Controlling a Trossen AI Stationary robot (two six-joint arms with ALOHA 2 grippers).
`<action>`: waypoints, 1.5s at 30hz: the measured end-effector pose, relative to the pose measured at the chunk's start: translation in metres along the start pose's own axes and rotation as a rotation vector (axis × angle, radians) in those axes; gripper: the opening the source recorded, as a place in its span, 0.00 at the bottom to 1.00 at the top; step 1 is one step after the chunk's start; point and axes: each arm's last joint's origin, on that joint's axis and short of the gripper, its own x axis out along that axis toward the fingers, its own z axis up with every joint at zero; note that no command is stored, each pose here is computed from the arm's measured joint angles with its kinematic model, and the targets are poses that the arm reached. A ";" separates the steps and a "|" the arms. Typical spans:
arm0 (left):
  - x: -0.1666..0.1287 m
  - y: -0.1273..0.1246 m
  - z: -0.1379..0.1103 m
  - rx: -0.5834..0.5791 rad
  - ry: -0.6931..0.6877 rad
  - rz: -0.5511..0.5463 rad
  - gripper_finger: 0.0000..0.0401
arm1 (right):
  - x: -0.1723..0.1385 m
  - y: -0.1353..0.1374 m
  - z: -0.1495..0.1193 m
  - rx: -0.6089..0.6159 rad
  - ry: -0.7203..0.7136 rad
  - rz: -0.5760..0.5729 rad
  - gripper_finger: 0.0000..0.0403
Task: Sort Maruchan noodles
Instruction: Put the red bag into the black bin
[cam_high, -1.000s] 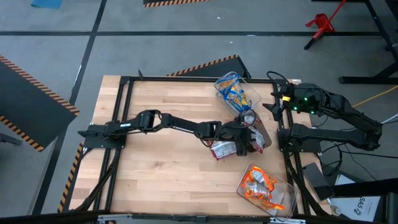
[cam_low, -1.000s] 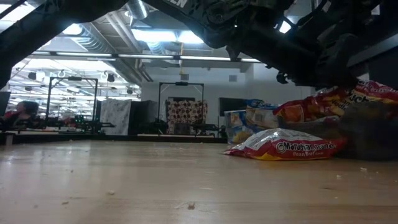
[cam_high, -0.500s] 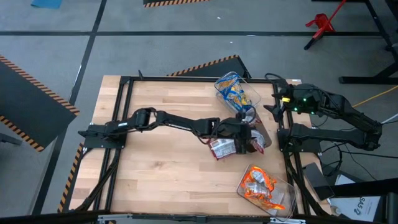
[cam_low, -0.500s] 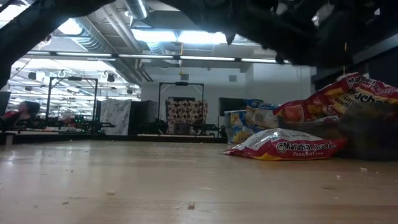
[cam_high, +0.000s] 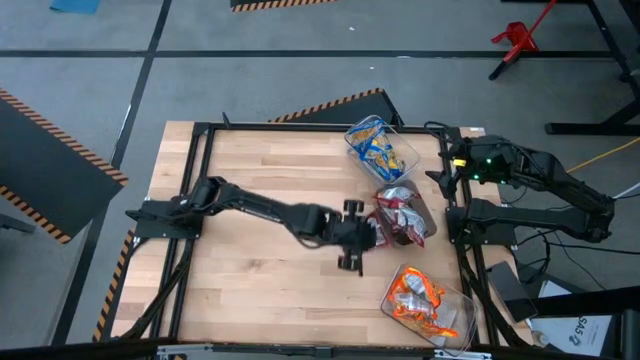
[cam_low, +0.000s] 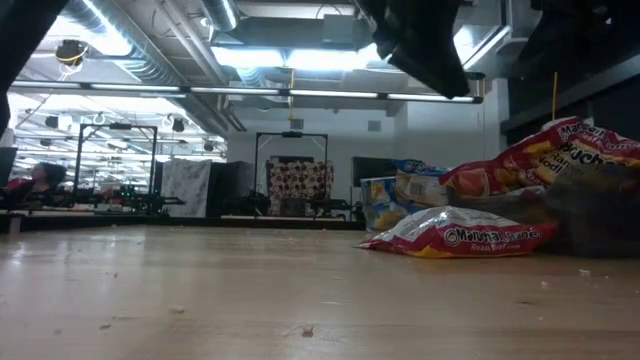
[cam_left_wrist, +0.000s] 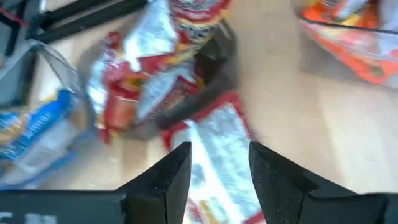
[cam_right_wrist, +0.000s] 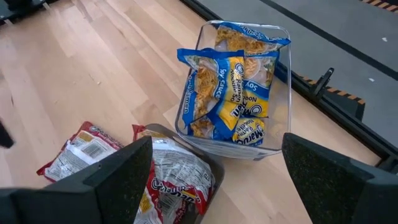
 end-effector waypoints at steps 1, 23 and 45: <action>0.000 -0.007 -0.002 -0.011 0.004 -0.005 0.39 | 0.000 0.000 0.000 -0.004 0.000 0.000 0.85; 0.065 -0.072 -0.089 -0.103 -0.074 0.083 0.38 | 0.000 0.000 0.001 -0.017 -0.005 0.003 0.85; 0.095 -0.067 -0.106 -0.214 -0.029 0.111 0.26 | 0.000 0.000 0.001 0.012 -0.008 -0.005 0.85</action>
